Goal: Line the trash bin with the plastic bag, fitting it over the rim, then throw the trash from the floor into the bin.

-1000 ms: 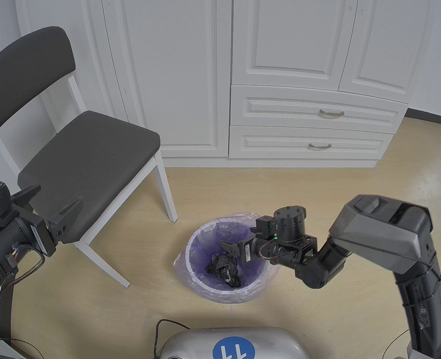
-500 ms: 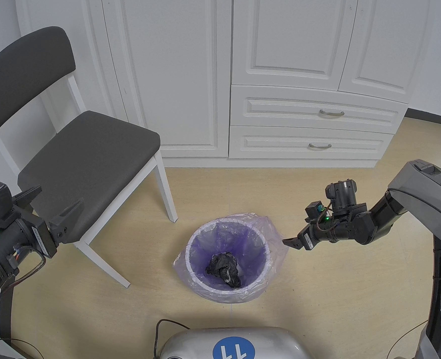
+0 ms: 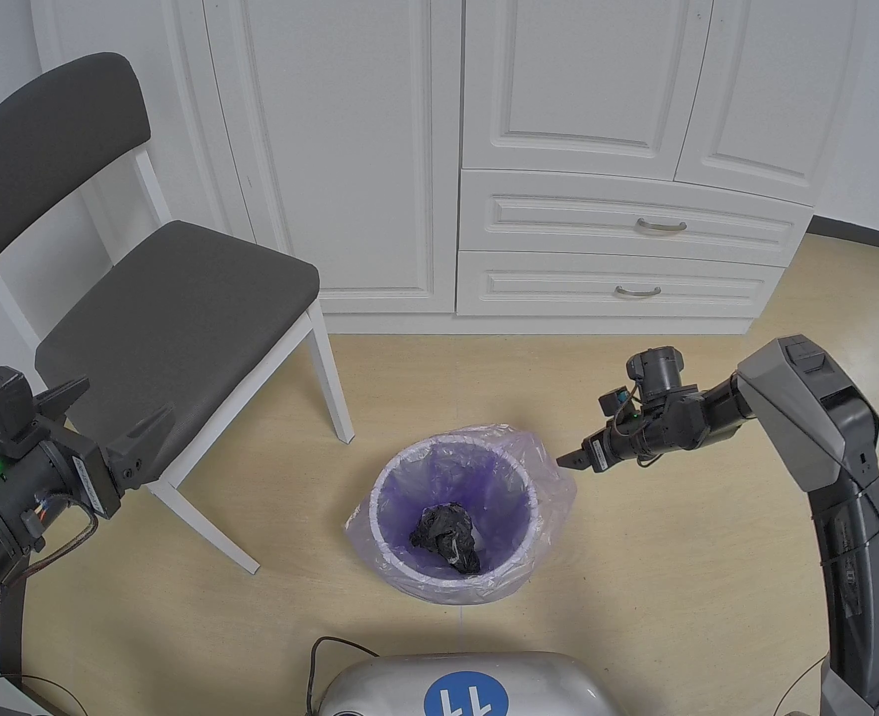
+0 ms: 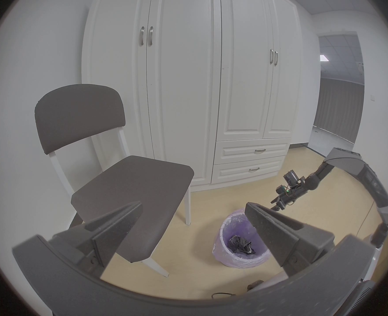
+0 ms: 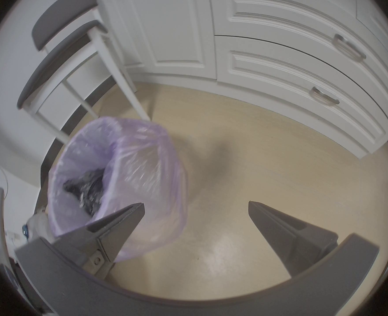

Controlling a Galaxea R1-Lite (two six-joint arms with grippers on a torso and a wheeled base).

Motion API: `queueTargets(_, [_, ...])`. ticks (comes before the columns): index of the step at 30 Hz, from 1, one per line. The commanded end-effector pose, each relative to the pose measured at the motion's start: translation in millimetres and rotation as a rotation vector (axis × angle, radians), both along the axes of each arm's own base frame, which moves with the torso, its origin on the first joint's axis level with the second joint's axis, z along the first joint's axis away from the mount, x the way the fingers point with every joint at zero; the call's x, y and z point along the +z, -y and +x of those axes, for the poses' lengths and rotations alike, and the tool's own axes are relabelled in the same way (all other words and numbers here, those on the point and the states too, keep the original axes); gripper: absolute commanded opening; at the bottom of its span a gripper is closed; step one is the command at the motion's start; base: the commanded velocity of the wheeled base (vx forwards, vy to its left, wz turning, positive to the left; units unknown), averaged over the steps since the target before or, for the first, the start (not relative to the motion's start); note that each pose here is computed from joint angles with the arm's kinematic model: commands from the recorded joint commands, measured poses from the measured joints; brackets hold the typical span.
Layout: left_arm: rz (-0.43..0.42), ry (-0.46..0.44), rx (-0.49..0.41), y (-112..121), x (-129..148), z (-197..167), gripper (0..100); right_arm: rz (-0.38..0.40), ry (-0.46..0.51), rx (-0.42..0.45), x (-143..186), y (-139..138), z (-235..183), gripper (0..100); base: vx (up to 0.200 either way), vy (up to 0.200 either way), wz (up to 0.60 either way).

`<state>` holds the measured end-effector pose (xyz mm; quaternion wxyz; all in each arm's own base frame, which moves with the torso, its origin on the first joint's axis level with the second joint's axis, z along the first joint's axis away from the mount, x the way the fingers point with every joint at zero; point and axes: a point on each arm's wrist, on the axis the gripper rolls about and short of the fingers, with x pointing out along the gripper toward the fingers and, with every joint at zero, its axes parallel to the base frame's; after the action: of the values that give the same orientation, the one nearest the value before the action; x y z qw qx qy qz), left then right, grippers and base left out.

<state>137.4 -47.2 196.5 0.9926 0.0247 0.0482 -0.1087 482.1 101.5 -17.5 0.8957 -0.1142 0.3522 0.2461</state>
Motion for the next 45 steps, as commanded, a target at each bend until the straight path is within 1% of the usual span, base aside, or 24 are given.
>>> queueTargets(1, [0.003, -0.009, 0.004, 0.6, -1.2, 2.4, 100, 0.024, -0.115, -0.036, -63.7, -15.2, 21.7, 100, 0.000, 0.000, 0.00])
queueTargets(4, [0.003, -0.005, 0.002, 0.5, -0.4, 2.2, 100, 0.014, -0.144, -0.023, -66.7, -20.9, 21.5, 100, 0.000, 0.000, 0.00])
queueTargets(6, [0.003, 0.000, 0.003, 0.3, 0.5, 1.8, 100, 0.005, -0.171, -0.013, -77.4, -25.7, 21.1, 100, 0.000, 0.000, 0.00])
queueTargets(10, [0.001, 0.004, 0.003, 0.6, 1.4, 2.6, 100, 0.005, -0.210, -0.017, -87.2, -25.2, 18.7, 100, 0.000, 0.000, 0.00])
queueTargets(11, [-0.001, 0.010, 0.002, 0.7, 1.1, 2.7, 100, 0.003, -0.241, -0.023, -98.7, -24.5, 15.7, 100, 0.000, 0.000, 0.00])
queueTargets(12, [-0.001, 0.010, 0.002, 0.7, 1.1, 2.7, 100, 0.003, -0.241, -0.023, -98.7, -24.5, 15.7, 100, 0.000, 0.000, 0.00])
queueTargets(13, [-0.006, 0.023, 0.002, 0.7, 2.2, 2.7, 100, 0.026, -0.253, -0.037, -100.0, -24.7, 15.6, 100, 0.000, 0.000, 0.00])
queueTargets(14, [-0.006, 0.024, 0.005, 0.5, 2.4, 2.8, 100, 0.031, -0.255, -0.039, -100.0, -24.8, 15.5, 100, 0.000, 0.000, 0.00])
queueTargets(19, [-0.015, 0.050, 0.010, -0.5, 5.8, 2.1, 100, 0.121, -0.290, -0.061, -101.2, -26.2, 15.8, 100, 0.000, 0.000, 0.00])
queueTargets(21, [-0.015, 0.050, 0.010, -0.4, 5.7, 2.4, 100, 0.156, -0.270, -0.064, -102.6, -27.9, 18.0, 100, 0.000, 0.000, 0.00])
queueTargets(23, [-0.016, 0.049, 0.010, -0.5, 5.3, 2.3, 100, 0.167, -0.262, -0.068, -102.5, -29.0, 18.9, 100, 0.000, 0.000, 0.00])
queueTargets(24, [-0.015, 0.041, 0.008, 0.0, 3.7, 2.9, 100, 0.189, -0.250, -0.082, -103.8, -31.7, 20.0, 100, 0.000, 0.000, 0.00])
queueTargets(25, [-0.014, 0.038, 0.008, 0.2, 3.3, 3.4, 100, 0.195, -0.248, -0.087, -103.4, -32.5, 20.2, 100, 0.000, 0.000, 0.00])
queueTargets(29, [-0.002, 0.010, 0.002, 2.4, -2.6, 6.8, 100, 0.190, -0.245, -0.100, -103.4, -32.3, 20.5, 100, 0.000, 0.000, 0.00])
queueTargets(32, [0.003, -0.009, 0.002, 3.6, -5.9, 10.0, 100, 0.154, -0.223, -0.148, -100.5, -29.7, 22.1, 100, 0.000, 0.000, 0.00])
queueTargets(34, [0.006, -0.013, 0.000, 4.0, -6.8, 10.3, 100, 0.140, -0.204, -0.172, -94.9, -28.7, 23.9, 100, 0.000, 0.000, 0.00])
queueTargets(35, [0.007, -0.015, -0.001, 4.0, -7.4, 9.7, 100, 0.148, -0.192, -0.217, -71.9, -29.1, 21.7, 100, 0.000, 0.000, 0.00])
queueTargets(36, [0.006, -0.012, -0.004, 4.1, -7.1, 8.6, 100, 0.170, -0.213, -0.243, -60.6, -26.6, 14.6, 100, 0.000, 0.000, 0.00])
queueTargets(37, [0.005, -0.010, -0.006, 4.2, -6.9, 8.3, 100, 0.175, -0.222, -0.248, -59.2, -26.0, 12.0, 100, 0.000, 0.000, 0.00])
queueTargets(38, [0.006, -0.007, -0.023, 6.2, -6.8, 6.1, 100, 0.222, -0.212, -0.251, -48.7, -18.5, 4.5, 100, 0.000, 0.000, 0.00])
queueTargets(39, [0.006, -0.007, -0.023, 6.2, -6.8, 6.1, 100, 0.222, -0.212, -0.251, -48.7, -18.5, 4.5, 100, 0.000, 0.000, 0.00])
queueTargets(40, [0.006, -0.007, -0.041, 8.6, -7.0, 4.7, 100, 0.265, -0.154, -0.251, -44.8, -8.1, 1.4, 100, 0.000, 0.000, 0.00])
queueTargets(42, [0.009, -0.012, -0.057, 10.4, -8.9, 3.0, 100, 0.297, -0.063, -0.279, -42.3, 12.9, 0.1, 100, 0.000, 0.000, 0.00])
queueTargets(45, [0.010, -0.014, -0.067, 11.8, -9.6, 2.1, 100, 0.323, 0.019, -0.312, -28.3, 36.5, -12.0, 100, 0.000, 0.000, 0.00])
